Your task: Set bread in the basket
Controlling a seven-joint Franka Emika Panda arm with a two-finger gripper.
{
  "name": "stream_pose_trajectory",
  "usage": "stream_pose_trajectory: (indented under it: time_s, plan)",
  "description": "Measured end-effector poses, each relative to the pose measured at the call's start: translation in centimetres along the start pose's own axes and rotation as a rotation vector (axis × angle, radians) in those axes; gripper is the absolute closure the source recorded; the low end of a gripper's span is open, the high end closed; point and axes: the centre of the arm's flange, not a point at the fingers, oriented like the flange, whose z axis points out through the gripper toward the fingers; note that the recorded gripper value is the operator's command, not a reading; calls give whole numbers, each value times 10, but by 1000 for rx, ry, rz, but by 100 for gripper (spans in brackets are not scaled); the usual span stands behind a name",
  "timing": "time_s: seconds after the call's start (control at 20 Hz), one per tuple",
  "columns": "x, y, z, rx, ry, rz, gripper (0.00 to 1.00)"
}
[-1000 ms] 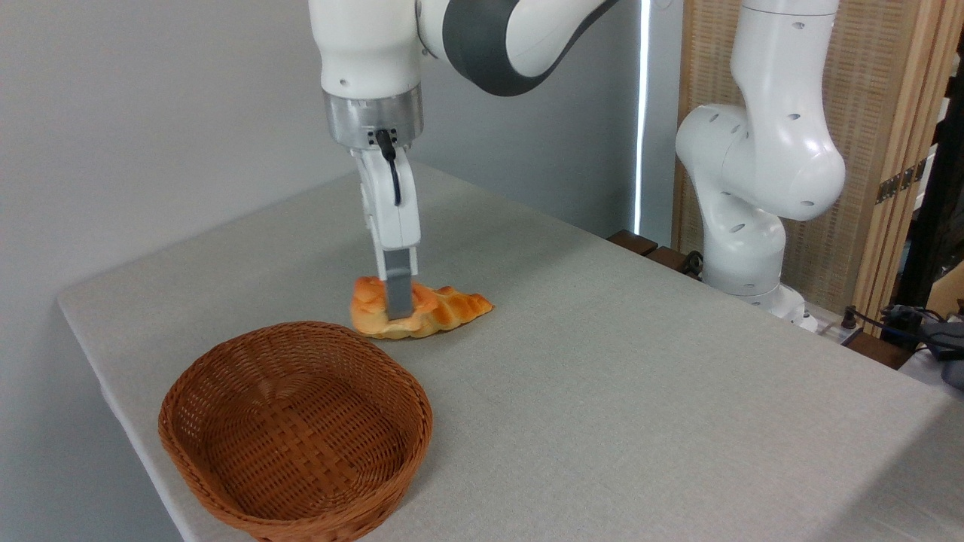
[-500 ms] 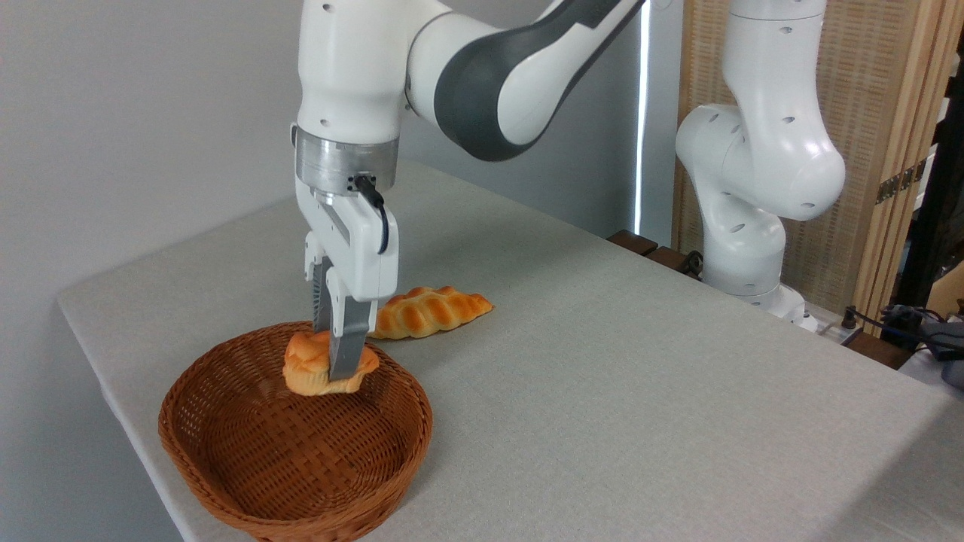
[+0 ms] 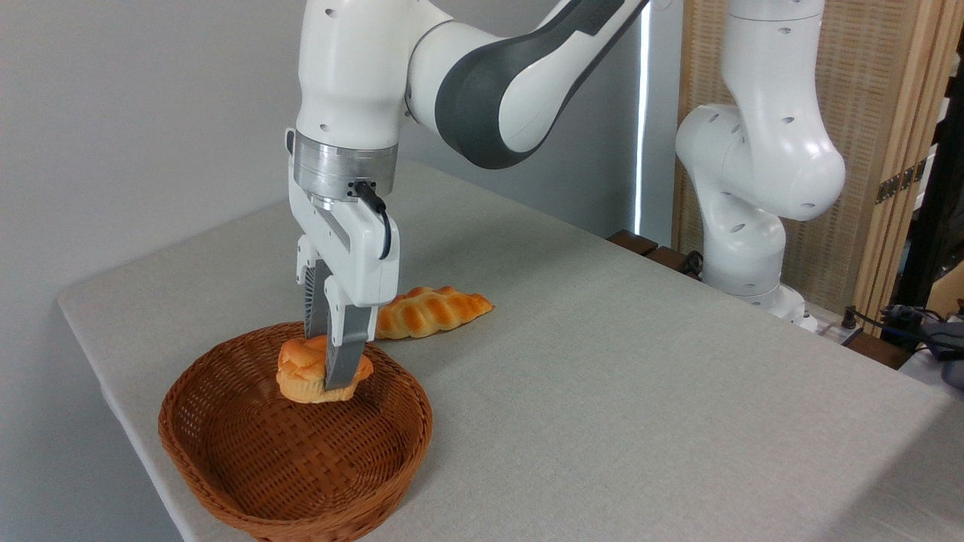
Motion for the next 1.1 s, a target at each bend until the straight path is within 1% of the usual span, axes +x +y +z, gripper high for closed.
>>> stream_pose_trajectory:
  time_s: [0.4, 0.5, 0.6, 0.7, 0.85, 1.0, 1.1]
  plan:
    - [0, 0, 1, -3, -2, 0, 0]
    - [-1, 1, 3, -12, -10, 0, 0]
    - [-3, 5, 5, -40, -31, 0, 0]
    - [-7, 9, 6, -81, -61, 0, 0]
    - [-14, 12, -1, -120, -87, -7, 0]
    - [-27, 16, -18, -168, -119, -44, 0]
    - [-29, 19, -25, -173, -135, -92, 0]
